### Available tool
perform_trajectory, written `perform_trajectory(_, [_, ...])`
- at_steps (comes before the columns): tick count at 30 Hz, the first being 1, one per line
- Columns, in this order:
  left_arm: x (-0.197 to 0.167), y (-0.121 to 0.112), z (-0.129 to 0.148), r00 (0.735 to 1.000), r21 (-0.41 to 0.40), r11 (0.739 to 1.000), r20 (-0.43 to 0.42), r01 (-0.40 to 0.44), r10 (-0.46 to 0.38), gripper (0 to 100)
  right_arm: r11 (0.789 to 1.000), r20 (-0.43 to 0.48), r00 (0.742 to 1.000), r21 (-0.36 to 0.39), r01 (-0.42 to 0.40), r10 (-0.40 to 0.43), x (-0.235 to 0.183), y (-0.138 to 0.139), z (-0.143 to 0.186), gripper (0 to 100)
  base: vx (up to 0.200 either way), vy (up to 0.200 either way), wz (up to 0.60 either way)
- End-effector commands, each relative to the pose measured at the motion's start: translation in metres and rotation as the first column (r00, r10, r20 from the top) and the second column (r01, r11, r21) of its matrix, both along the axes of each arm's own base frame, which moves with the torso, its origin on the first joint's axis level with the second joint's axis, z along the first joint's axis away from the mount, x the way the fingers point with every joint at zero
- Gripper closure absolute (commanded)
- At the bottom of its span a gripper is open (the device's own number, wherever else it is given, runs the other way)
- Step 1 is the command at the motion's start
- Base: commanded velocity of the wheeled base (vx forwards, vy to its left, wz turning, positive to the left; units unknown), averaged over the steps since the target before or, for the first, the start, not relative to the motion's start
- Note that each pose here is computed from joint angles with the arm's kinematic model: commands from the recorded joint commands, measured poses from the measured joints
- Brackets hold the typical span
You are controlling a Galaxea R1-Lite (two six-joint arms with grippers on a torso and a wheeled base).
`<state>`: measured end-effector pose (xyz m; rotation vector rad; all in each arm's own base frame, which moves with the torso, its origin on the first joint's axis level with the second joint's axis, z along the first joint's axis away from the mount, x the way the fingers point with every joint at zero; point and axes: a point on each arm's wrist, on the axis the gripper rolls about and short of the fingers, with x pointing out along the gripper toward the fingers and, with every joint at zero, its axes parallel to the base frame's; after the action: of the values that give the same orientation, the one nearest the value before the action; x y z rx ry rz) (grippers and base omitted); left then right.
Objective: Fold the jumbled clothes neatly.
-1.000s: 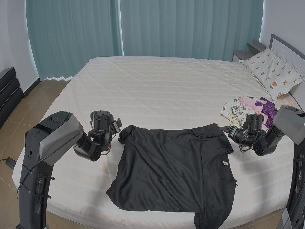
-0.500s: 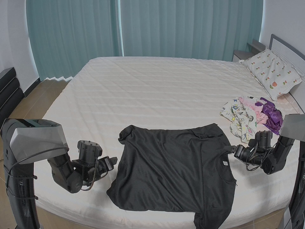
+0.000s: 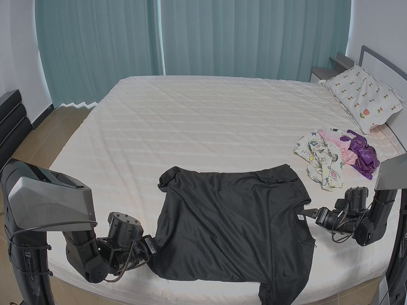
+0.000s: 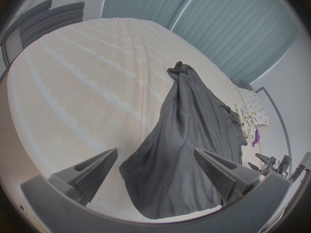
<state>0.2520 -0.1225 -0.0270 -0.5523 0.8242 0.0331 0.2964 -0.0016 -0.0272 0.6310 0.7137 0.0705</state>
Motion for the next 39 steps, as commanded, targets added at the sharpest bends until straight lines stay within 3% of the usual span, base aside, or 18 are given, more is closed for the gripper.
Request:
perform_trajectory(1, [-0.003, 0.000, -0.007, 1.000, 0.008, 1.000, -0.030, -0.009, 0.009, 0, 1.000, -0.005, 1.000, 0.013, 0.009, -0.009, -0.003, 0.000, -0.002, 0, 0.000, 0.000, 0.00])
perform_trajectory(10, [-0.009, -0.001, -0.019, 0.997, 0.034, 0.999, -0.068, -0.018, 0.020, 0, 1.000, -0.007, 1.000, 0.025, 0.015, -0.015, -0.004, 0.001, -0.004, 0, 0.000, 0.000, 0.00])
perform_trajectory(11, [-0.009, -0.002, -0.020, 0.997, 0.043, 0.999, -0.068, -0.017, 0.020, 100, 1.000, -0.007, 1.000, 0.026, 0.018, -0.018, -0.004, 0.001, -0.004, 0, 0.000, 0.000, 0.00])
perform_trajectory(24, [-0.025, -0.004, -0.022, 0.996, 0.111, 0.994, -0.091, -0.001, 0.011, 100, 1.000, -0.007, 1.000, 0.025, 0.019, -0.018, -0.004, 0.000, -0.004, 0, 0.000, 0.000, 0.00])
perform_trajectory(30, [-0.054, 0.015, -0.013, 0.993, 0.236, 0.971, -0.118, 0.037, -0.009, 100, 1.000, 0.002, 1.000, 0.023, 0.017, -0.017, -0.002, 0.000, -0.002, 0, 0.000, 0.000, 0.00])
perform_trajectory(34, [-0.058, 0.017, -0.014, 0.991, 0.248, 0.968, -0.132, 0.034, -0.001, 100, 0.999, 0.005, 1.000, 0.036, -0.004, 0.004, 0.001, 0.002, -0.004, 0, 0.000, 0.000, 0.00])
perform_trajectory(35, [-0.059, 0.016, -0.015, 0.991, 0.248, 0.968, -0.136, 0.037, -0.003, 0, 0.999, 0.006, 1.000, 0.038, -0.007, 0.007, 0.002, 0.002, -0.005, 0, 0.000, 0.000, 0.00])
perform_trajectory(39, [-0.065, 0.016, -0.012, 0.990, 0.253, 0.966, -0.140, 0.050, -0.015, 0, 0.999, 0.011, 1.000, 0.038, -0.012, 0.011, 0.012, 0.003, -0.010, 0, 0.000, 0.000, 0.00])
